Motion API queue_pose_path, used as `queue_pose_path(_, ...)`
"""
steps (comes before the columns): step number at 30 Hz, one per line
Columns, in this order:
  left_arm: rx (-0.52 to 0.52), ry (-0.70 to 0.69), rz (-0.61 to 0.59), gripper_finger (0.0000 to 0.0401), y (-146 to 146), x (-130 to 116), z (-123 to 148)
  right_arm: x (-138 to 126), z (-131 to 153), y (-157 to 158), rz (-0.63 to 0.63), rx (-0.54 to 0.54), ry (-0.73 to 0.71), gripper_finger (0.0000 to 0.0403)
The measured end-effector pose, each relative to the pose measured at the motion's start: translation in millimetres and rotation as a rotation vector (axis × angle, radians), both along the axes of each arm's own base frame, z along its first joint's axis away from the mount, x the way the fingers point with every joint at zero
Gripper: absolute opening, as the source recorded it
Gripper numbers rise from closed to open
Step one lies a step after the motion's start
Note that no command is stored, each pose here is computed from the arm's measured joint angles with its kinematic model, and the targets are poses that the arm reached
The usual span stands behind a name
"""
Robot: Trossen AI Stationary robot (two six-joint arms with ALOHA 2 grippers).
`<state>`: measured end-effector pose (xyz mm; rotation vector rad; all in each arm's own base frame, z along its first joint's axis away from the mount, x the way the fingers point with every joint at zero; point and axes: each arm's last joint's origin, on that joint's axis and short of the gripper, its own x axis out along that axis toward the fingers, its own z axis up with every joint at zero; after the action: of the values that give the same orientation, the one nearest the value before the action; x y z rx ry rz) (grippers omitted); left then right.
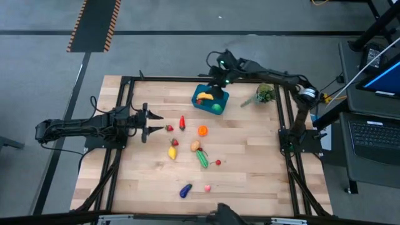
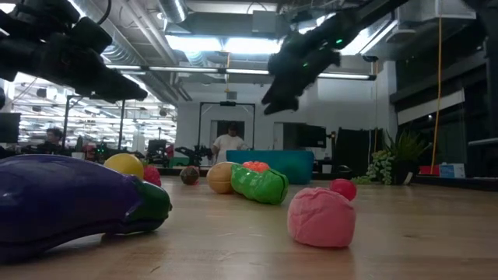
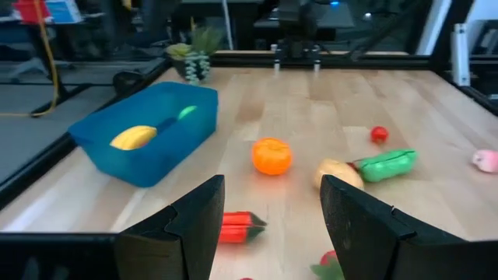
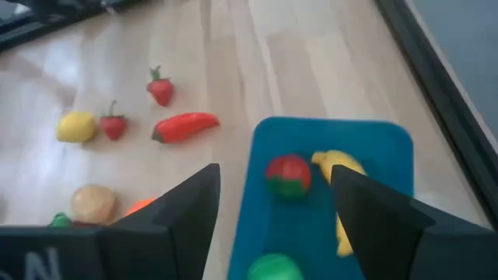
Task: Pick and placing Produce into tupperware
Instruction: Put the yellow lemon into the blue bin
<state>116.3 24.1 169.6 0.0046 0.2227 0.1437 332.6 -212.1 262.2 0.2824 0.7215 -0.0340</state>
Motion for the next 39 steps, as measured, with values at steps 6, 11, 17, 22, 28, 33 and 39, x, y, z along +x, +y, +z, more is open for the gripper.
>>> queue_pose_path(6,0.002,-0.004,0.012,0.0206,0,0,0,-50,17,49,-0.068,-0.113,-0.109,0.0248)
queue_pose_path(11,-0.008,-0.023,0.015,0.0206,0,0,2,-90,26,92,-0.050,-0.144,-0.262,0.0248)
queue_pose_path(17,-0.060,-0.065,-0.021,0.0206,-1,1,5,-125,21,142,0.048,-0.150,-0.425,0.0248)
queue_pose_path(22,-0.075,-0.069,-0.029,0.0206,-1,1,6,-137,5,174,0.164,-0.156,-0.594,0.0248)
queue_pose_path(28,-0.075,-0.068,-0.028,0.0206,-1,1,6,-143,-25,195,0.239,-0.105,-0.677,0.0248)
queue_pose_path(33,-0.091,-0.066,-0.107,0.0206,-3,1,5,-148,-46,202,0.271,-0.091,-0.662,0.0248)
queue_pose_path(39,-0.110,-0.033,-0.156,0.0206,-5,3,2,-153,-58,203,0.272,-0.089,-0.671,0.0248)
